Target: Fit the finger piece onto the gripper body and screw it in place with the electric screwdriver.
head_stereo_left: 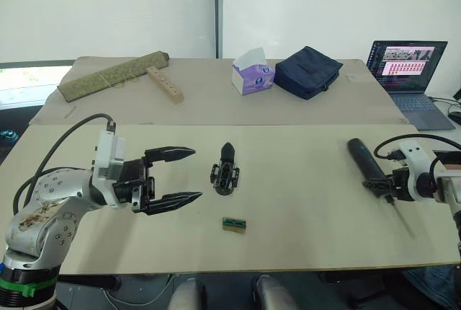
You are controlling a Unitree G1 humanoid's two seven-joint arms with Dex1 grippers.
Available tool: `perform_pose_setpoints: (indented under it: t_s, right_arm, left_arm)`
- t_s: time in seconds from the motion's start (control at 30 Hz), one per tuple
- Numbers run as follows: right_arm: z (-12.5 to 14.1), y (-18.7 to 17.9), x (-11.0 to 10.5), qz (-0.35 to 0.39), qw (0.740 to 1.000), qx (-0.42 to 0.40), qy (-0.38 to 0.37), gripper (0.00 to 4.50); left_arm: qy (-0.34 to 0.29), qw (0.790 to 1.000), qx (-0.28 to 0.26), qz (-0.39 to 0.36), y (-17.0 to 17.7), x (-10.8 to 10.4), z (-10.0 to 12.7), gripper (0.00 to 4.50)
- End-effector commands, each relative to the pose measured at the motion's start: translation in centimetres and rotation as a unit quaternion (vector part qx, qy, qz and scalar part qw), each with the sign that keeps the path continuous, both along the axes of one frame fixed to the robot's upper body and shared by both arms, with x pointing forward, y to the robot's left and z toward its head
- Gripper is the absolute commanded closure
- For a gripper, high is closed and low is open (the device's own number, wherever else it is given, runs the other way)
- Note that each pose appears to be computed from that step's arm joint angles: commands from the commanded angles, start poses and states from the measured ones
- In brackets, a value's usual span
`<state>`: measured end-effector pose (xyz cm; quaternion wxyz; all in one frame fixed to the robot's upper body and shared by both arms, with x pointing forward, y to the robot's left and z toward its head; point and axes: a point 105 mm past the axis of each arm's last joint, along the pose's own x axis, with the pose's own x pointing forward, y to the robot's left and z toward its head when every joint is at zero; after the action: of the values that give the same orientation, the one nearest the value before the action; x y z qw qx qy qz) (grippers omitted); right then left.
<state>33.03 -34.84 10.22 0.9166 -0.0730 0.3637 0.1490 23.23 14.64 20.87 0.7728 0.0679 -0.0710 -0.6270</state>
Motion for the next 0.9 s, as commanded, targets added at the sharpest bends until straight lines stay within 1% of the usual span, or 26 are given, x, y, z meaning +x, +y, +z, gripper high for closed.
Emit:
perform_pose_setpoints:
  t_s: [0.03, 0.1, 0.13, 0.2, 0.3, 0.37, 0.43, 0.57, 0.67, 0.8, 0.83, 0.87, 0.9]
  right_arm:
    - [5.4, 2.4, 0.6, 0.081, 0.994, 0.009, -0.075, 2.54]
    - [7.2, 5.3, -0.2, 0.147, 0.986, 0.0, -0.08, 2.54]
    - [7.4, 6.7, -0.8, 0.171, 0.982, -0.006, -0.076, 2.54]
    - [7.1, 8.9, -1.8, 0.216, 0.974, -0.032, -0.066, 2.54]
    - [5.8, 11.6, -2.8, 0.258, 0.963, -0.05, -0.065, 2.54]
    - [5.0, 13.0, -3.3, 0.303, 0.947, -0.072, -0.079, 2.54]
    - [3.9, 13.4, -3.7, 0.321, 0.942, -0.07, -0.072, 2.54]
    - [1.7, 12.7, -3.6, 0.323, 0.941, -0.082, -0.051, 2.54]
    - [0.8, 12.4, -3.6, 0.332, 0.938, -0.092, -0.044, 2.54]
    - [0.2, 12.1, -3.4, 0.329, 0.94, -0.088, -0.035, 2.54]
    - [0.0, 12.1, -3.6, 0.325, 0.942, -0.074, -0.022, 2.04]
    - [0.1, 12.2, -3.5, 0.325, 0.943, -0.07, -0.026, 1.49]
    - [0.2, 12.3, -3.5, 0.325, 0.943, -0.068, -0.029, 1.17]
  left_arm:
    - [-0.02, 1.0, 0.002, -0.013, 0.0, -0.5, 0.5, 0.0]
    - [-0.019, 1.0, 0.005, -0.01, 0.5, -0.4, -0.1, 0.0]
    - [-0.021, 1.0, 0.007, -0.008, 0.7, -0.3, -0.4, 0.0]
    - [-0.018, 1.0, 0.015, -0.003, 1.3, -0.1, -1.2, 0.0]
    - [-0.014, 0.999, 0.031, -0.003, 1.9, -0.1, -2.5, 0.0]
    - [-0.011, 0.999, 0.037, -0.004, 2.1, -0.2, -3.2, 0.0]
    - [-0.01, 0.999, 0.048, 0.0, 2.2, -0.2, -3.8, 0.0]
    - [-0.012, 0.999, 0.05, 0.002, 2.2, -0.2, -4.3, 0.0]
    - [-0.012, 0.999, 0.05, 0.001, 2.1, -0.3, -4.3, 0.0]
    - [-0.012, 0.999, 0.05, -0.001, 1.9, -0.4, -4.2, 0.0]
    - [0.0, 0.999, 0.05, -0.004, 1.9, -0.6, -4.3, 0.0]
    - [0.003, 0.999, 0.05, -0.005, 1.9, -0.7, -4.3, 0.0]
    - [0.004, 0.999, 0.051, -0.006, 1.9, -0.7, -4.3, 0.0]
